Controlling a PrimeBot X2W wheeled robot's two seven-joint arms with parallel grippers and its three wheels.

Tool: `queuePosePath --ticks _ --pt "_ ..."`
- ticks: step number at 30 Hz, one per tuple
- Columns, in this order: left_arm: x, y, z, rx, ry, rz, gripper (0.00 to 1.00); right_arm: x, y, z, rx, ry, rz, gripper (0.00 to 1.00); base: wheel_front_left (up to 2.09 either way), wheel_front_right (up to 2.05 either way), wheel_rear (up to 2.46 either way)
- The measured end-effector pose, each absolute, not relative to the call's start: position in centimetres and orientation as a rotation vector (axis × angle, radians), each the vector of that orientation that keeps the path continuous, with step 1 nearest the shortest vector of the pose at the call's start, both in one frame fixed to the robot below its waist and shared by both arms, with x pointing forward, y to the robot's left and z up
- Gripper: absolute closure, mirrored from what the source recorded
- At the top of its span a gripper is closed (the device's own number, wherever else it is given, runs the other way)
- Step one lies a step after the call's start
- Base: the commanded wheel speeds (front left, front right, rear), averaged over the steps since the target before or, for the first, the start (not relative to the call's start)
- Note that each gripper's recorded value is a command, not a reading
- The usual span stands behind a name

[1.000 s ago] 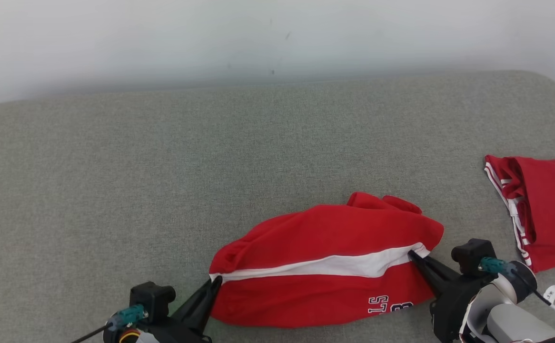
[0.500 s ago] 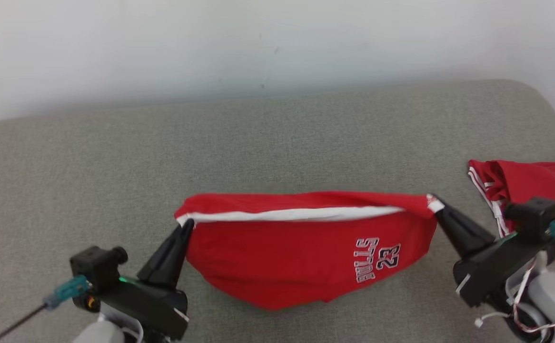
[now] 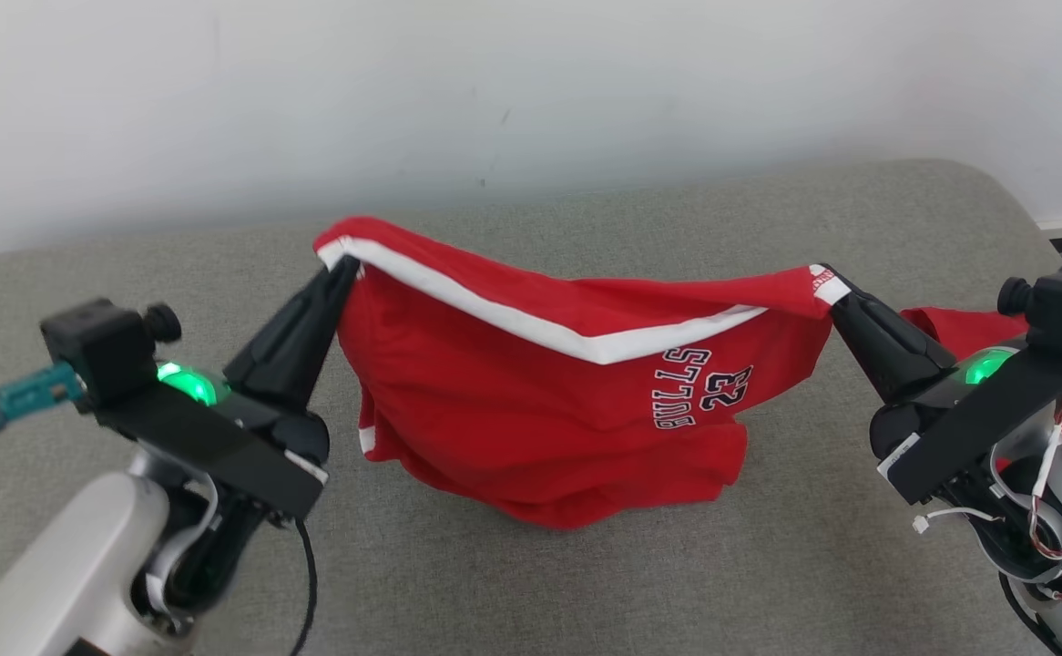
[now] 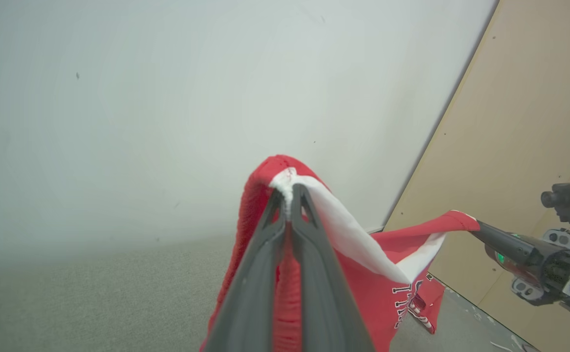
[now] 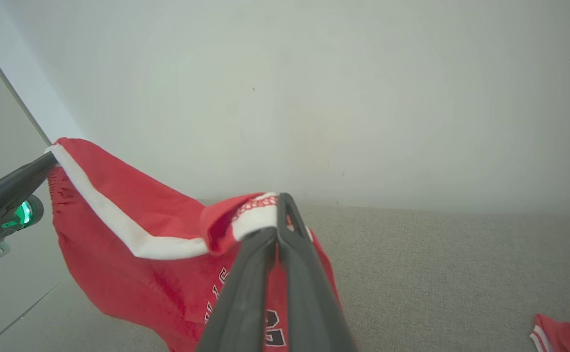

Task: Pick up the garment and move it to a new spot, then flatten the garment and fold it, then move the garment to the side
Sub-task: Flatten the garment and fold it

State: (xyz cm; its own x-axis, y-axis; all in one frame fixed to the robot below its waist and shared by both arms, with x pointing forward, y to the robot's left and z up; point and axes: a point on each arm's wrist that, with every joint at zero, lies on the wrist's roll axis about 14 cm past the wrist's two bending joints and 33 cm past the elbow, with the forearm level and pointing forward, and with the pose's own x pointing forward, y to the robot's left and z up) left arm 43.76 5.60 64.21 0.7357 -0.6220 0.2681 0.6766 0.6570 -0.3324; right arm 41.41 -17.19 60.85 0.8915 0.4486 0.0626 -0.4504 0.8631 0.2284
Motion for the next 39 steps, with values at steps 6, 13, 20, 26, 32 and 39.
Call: queuePosePath --ticks 6,13,20,26,32,39 --pt "44.3 5.6 67.5 -0.437 -0.203 -0.762 1.0 41.5 -17.5 61.8 0.254 -0.026 0.459 1.0 0.0 0.0 0.0" --pt "43.6 4.7 63.2 -0.445 -0.033 -0.775 1.0 39.8 -19.0 53.6 0.306 0.308 0.383 1.0 0.0 0.0 0.0" --pt "41.6 5.4 56.7 -0.458 0.162 -0.736 1.0 34.7 -15.6 47.2 0.422 0.631 0.469 1.0 0.0 0.0 0.0" --pt "41.1 7.7 56.2 -0.51 0.15 -0.659 1.0 30.4 -8.3 49.1 0.666 0.737 0.729 1.0 0.0 0.0 0.0" --pt "41.3 10.0 58.3 -0.524 0.065 -0.598 1.0 29.6 -6.0 54.1 0.782 0.645 0.874 1.0 0.0 0.0 0.0" --pt "42.6 11.7 62.6 -0.533 -0.075 -0.571 1.0 33.2 -7.3 58.2 0.691 0.411 0.831 1.0 0.0 0.0 0.0"
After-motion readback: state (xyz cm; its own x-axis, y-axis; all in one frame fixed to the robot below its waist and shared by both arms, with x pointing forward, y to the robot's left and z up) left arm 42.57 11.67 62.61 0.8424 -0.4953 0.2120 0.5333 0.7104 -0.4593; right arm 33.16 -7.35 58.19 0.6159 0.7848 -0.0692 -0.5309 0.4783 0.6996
